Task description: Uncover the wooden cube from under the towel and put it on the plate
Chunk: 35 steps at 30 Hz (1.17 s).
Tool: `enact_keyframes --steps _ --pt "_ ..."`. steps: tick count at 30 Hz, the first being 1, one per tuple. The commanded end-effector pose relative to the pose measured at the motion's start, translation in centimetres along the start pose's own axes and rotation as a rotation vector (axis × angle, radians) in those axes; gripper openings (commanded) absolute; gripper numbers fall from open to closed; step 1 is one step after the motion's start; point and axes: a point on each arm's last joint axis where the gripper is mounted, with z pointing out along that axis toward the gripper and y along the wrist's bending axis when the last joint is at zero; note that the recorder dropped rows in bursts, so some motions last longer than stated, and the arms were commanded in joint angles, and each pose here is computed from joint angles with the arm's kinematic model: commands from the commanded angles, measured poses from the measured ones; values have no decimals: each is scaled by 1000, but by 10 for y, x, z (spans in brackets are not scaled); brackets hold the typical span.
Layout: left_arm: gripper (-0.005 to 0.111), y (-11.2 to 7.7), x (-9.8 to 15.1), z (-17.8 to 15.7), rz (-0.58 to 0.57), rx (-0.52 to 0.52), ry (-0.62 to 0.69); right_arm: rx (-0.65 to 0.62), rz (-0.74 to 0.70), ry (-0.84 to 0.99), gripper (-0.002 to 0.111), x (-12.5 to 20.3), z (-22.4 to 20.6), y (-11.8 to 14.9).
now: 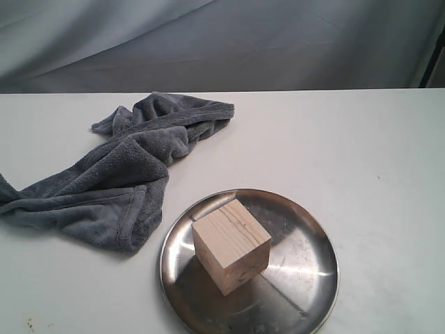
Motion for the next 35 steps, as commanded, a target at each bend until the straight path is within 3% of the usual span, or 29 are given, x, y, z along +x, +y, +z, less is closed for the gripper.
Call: enact_keyframes --steps 1,5,7,21,26,35 --pt "0 1 31 9 -14 -21 8 -3 -2 -1 0 1 1 0" --pt "0 1 52 13 -14 -27 39 -3 -2 -1 0 1 1 0" --pt "0 -1 60 12 11 -11 131 -3 -2 -1 0 1 1 0" --pt "0 -1 63 12 15 -6 162 -3 -2 -1 0 1 1 0" --pt "0 -4 62 12 -160 9 151 -3 -2 -1 0 1 1 0" --pt "0 -4 62 12 -161 10 151 -3 -2 -1 0 1 1 0"
